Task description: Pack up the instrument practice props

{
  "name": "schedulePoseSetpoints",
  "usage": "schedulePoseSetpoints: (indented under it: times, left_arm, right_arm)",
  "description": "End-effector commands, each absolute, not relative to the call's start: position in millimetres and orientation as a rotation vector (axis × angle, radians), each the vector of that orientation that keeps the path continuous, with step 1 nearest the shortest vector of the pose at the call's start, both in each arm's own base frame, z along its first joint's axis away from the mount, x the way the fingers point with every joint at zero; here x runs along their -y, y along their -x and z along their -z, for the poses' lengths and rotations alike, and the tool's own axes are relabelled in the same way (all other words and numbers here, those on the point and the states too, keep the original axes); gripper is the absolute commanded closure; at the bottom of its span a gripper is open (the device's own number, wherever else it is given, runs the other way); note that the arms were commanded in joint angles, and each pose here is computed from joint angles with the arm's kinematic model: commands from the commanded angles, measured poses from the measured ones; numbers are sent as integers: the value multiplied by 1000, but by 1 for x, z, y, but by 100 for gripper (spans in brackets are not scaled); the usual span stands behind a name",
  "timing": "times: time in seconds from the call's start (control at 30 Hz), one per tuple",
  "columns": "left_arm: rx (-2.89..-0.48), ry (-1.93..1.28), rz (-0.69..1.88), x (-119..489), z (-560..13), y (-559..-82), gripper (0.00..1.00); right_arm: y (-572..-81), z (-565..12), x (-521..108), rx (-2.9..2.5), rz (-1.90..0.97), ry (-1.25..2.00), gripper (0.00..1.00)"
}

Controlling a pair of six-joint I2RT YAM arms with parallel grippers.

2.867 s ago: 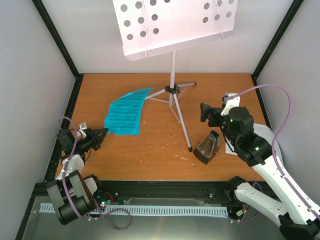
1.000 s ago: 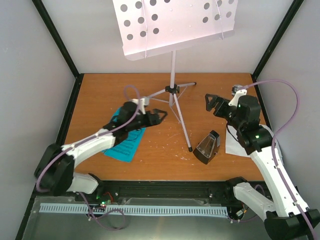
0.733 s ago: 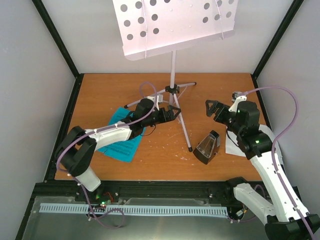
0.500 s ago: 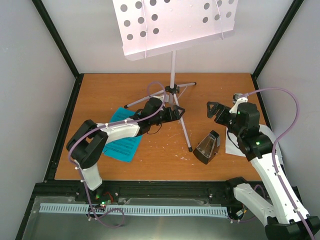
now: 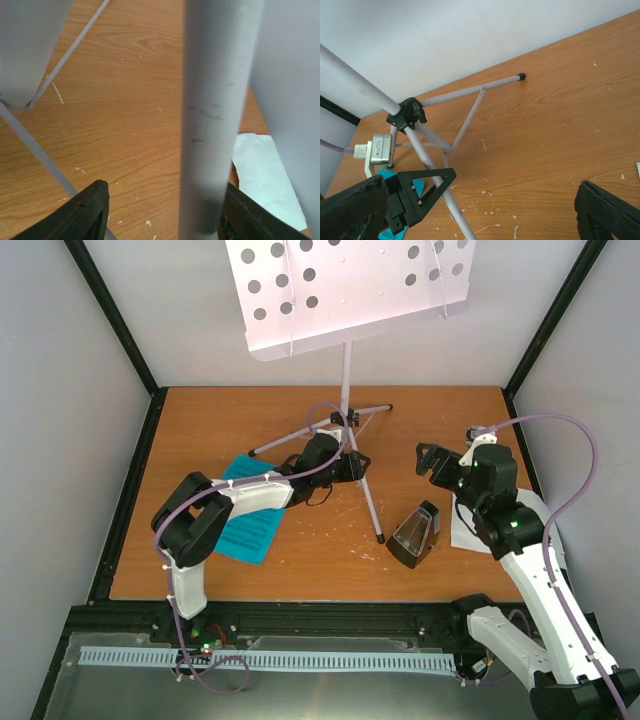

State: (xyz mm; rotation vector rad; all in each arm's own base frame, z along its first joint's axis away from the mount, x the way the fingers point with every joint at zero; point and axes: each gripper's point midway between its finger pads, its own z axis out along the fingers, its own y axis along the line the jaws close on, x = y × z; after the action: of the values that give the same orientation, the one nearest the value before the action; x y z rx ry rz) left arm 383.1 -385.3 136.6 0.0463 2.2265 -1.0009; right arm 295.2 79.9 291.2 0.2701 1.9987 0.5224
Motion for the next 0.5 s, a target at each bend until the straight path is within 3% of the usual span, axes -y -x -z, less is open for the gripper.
schedulePoseSetpoints:
  times: [0.0,0.13,0.47]
  left_arm:
    - [-2193,-104,934,389,-146,-390,47]
    - [-2205,-116,843,374,-145,-388,64]
    - [-2260,-113,821,325,-139,-364,83]
  right_arm:
    - [-300,-290,-71,-1986,-460,-288,0]
    - [-304,-287,-69,-1983,-446,-297,0]
    - [-312,-274,-72,-2007,-465,-334,0]
